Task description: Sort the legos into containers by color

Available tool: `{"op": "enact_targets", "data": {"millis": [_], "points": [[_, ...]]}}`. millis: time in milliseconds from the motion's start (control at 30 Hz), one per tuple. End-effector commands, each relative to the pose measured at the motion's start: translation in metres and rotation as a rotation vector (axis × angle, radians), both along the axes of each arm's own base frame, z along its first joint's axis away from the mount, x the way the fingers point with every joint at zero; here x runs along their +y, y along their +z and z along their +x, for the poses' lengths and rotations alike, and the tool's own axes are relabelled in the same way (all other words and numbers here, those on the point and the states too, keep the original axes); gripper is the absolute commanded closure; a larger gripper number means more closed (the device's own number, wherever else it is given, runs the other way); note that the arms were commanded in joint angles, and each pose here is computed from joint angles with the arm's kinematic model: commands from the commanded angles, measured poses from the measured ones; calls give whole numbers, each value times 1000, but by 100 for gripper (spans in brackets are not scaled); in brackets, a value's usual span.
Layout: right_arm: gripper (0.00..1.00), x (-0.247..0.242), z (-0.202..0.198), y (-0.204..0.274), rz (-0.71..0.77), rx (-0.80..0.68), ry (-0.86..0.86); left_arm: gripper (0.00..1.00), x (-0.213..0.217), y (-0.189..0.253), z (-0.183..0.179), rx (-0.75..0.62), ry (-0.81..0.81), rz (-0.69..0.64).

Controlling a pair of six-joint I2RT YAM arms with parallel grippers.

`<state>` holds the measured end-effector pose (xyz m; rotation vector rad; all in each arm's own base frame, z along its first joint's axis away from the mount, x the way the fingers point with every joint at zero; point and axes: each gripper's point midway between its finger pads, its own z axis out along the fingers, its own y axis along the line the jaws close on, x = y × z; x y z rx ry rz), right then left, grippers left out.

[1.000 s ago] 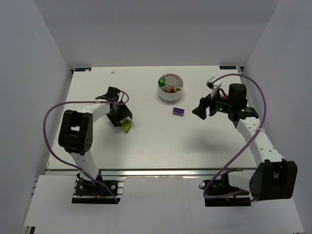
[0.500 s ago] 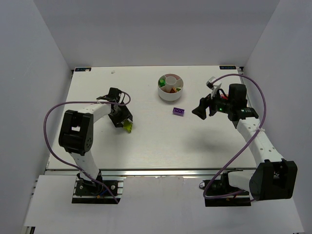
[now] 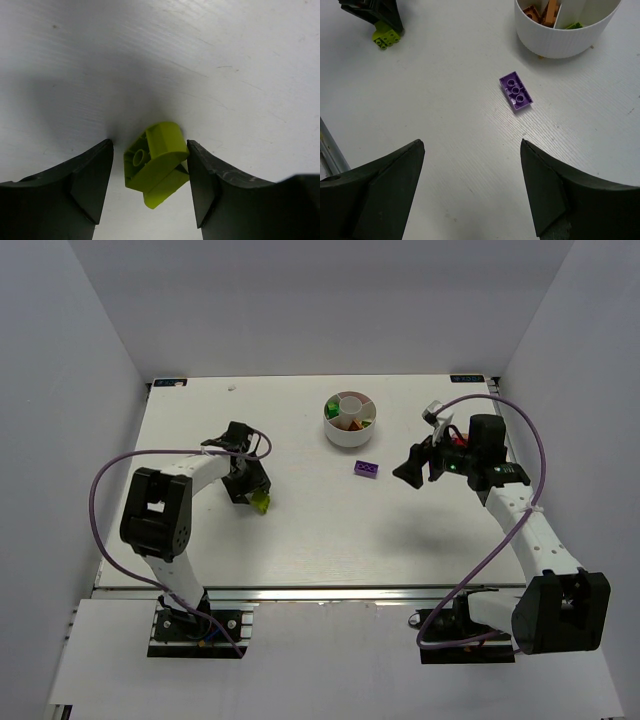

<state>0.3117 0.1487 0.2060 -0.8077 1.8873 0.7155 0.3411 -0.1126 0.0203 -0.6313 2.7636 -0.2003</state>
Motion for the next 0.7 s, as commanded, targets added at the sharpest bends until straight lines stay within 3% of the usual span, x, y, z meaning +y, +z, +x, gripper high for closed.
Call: {"op": "enact_targets", "data": {"millis": [0, 167, 300, 433, 467, 667], "points": [[18, 5, -9, 3, 12, -22, 53, 29, 14, 13, -4, -32, 2, 65], [19, 19, -27, -8, 13, 34, 140, 27, 9, 32, -2, -94, -31, 28], [18, 56, -64, -21, -16, 44, 361, 26, 6, 40, -6, -115, -36, 3], [15, 89, -98, -42, -114, -90, 617, 23, 4, 62, -7, -187, -17, -31], [11, 93, -102, -51, -128, -99, 638, 22, 4, 69, -7, -207, -13, -34], [10, 164, -108, -64, -192, -335, 803, 15, 14, 117, -22, -332, 23, -53]]}}
